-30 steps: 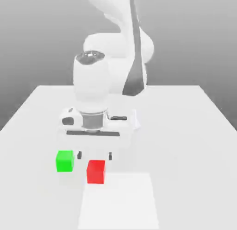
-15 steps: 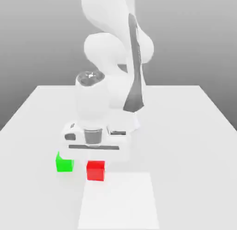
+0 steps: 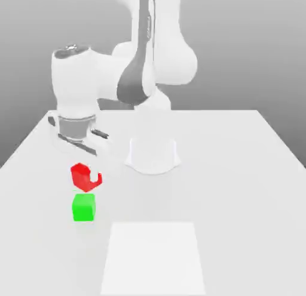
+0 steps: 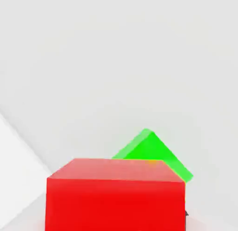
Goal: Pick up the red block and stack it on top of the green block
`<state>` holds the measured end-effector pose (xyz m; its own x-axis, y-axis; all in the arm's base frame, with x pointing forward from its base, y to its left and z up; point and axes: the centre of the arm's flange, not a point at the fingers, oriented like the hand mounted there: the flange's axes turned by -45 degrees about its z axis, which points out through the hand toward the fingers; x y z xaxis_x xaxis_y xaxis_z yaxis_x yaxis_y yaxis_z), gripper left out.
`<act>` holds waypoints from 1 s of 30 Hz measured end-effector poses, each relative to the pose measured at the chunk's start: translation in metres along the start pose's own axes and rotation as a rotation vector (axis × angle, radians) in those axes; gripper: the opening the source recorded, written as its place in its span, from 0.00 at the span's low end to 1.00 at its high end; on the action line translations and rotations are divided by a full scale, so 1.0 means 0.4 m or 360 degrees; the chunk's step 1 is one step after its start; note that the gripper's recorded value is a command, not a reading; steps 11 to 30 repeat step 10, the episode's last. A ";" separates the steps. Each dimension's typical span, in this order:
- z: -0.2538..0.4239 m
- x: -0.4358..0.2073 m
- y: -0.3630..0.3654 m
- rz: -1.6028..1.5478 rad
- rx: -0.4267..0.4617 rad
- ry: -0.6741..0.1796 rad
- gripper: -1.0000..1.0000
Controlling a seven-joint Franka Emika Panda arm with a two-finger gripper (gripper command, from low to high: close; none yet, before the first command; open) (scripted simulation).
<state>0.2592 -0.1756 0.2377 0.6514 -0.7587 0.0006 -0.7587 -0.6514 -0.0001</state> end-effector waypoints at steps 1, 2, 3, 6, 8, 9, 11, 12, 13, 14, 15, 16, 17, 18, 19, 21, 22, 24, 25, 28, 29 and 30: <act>0.015 0.002 0.004 0.0019 0.0000 0.0000 0.00; 0.033 0.003 0.006 0.0029 0.0001 0.0000 0.00; 0.051 0.004 0.007 0.0034 0.0001 0.0000 0.00; 0.110 0.003 0.008 0.0038 0.0001 0.0000 0.00; 0.141 -0.001 0.008 0.0037 0.0001 0.0000 1.00; 0.141 -0.001 0.008 0.0035 0.0001 0.0000 1.00; 0.141 -0.001 0.008 0.0036 0.0001 0.0000 1.00; 0.141 -0.001 0.008 0.0036 0.0001 0.0000 1.00; 0.141 -0.001 0.008 0.0036 0.0001 0.0000 1.00; 0.141 -0.001 0.008 0.0036 0.0001 0.0000 1.00; 0.141 -0.001 0.008 0.0036 0.0001 0.0000 1.00; 0.141 -0.001 0.008 0.0036 0.0001 0.0000 1.00; 0.141 -0.001 0.008 0.0036 0.0001 0.0000 1.00; 0.141 -0.001 0.008 0.0036 0.0001 0.0000 1.00; 0.141 -0.001 0.008 0.0036 0.0001 0.0000 1.00; 0.141 -0.001 0.008 0.0036 0.0001 0.0000 1.00; 0.141 -0.001 0.008 0.0036 0.0001 0.0000 1.00; 0.141 -0.001 0.008 0.0036 0.0001 0.0000 1.00; 0.141 -0.001 0.008 0.0036 0.0001 0.0000 1.00; 0.141 -0.001 0.008 0.0036 0.0001 0.0000 1.00; 0.141 -0.001 0.008 0.0036 0.0001 0.0000 1.00; 0.141 -0.001 0.008 0.0036 0.0001 0.0000 1.00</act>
